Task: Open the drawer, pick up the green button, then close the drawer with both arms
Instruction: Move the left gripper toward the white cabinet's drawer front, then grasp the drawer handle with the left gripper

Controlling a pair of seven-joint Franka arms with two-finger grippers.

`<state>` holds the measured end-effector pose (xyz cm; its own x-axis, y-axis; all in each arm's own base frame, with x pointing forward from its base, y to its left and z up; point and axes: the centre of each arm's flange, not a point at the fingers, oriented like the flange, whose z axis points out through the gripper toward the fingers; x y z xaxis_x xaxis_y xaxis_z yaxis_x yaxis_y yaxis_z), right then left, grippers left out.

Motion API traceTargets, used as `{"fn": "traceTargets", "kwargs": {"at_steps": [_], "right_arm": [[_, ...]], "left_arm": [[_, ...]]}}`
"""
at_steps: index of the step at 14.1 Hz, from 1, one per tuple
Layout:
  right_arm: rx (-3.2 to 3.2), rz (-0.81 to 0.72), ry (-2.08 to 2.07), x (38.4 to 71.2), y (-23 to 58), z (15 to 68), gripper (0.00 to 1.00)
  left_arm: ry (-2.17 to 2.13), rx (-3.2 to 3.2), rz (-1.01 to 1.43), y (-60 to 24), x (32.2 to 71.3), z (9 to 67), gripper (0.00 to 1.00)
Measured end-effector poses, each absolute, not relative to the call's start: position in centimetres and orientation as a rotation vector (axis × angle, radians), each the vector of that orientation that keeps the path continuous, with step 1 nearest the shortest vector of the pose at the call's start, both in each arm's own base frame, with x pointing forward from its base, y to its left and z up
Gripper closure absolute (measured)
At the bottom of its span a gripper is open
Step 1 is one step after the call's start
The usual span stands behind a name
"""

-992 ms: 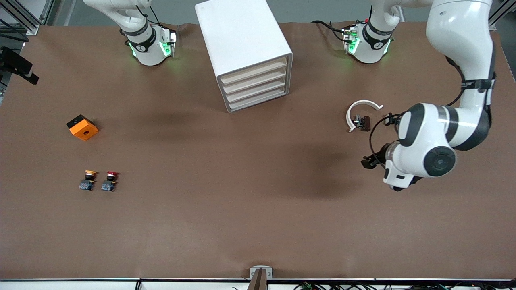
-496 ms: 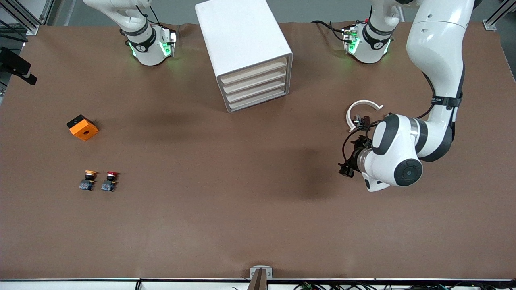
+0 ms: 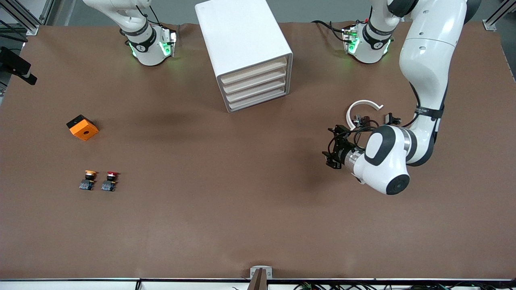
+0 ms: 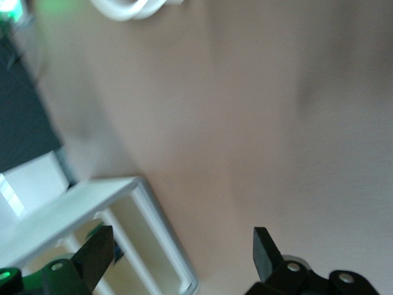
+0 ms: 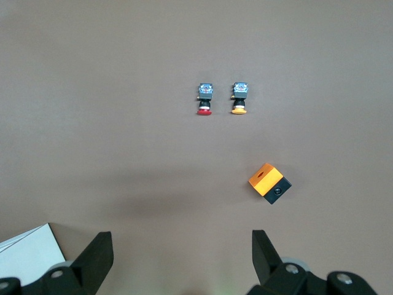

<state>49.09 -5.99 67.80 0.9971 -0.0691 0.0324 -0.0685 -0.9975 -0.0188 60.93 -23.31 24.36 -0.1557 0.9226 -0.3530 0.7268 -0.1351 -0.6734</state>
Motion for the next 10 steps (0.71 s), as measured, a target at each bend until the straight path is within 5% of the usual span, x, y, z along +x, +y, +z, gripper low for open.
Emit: {"fn": "traceTargets", "kwargs": {"at_steps": [10], "right_arm": [[-3.121, -0.049, 0.118, 49.0, -6.3, 67.7, 0.00]], "left_arm": [[-1.816, -1.331, 1.339, -28.7, 56.3, 18.8, 0.00]]}}
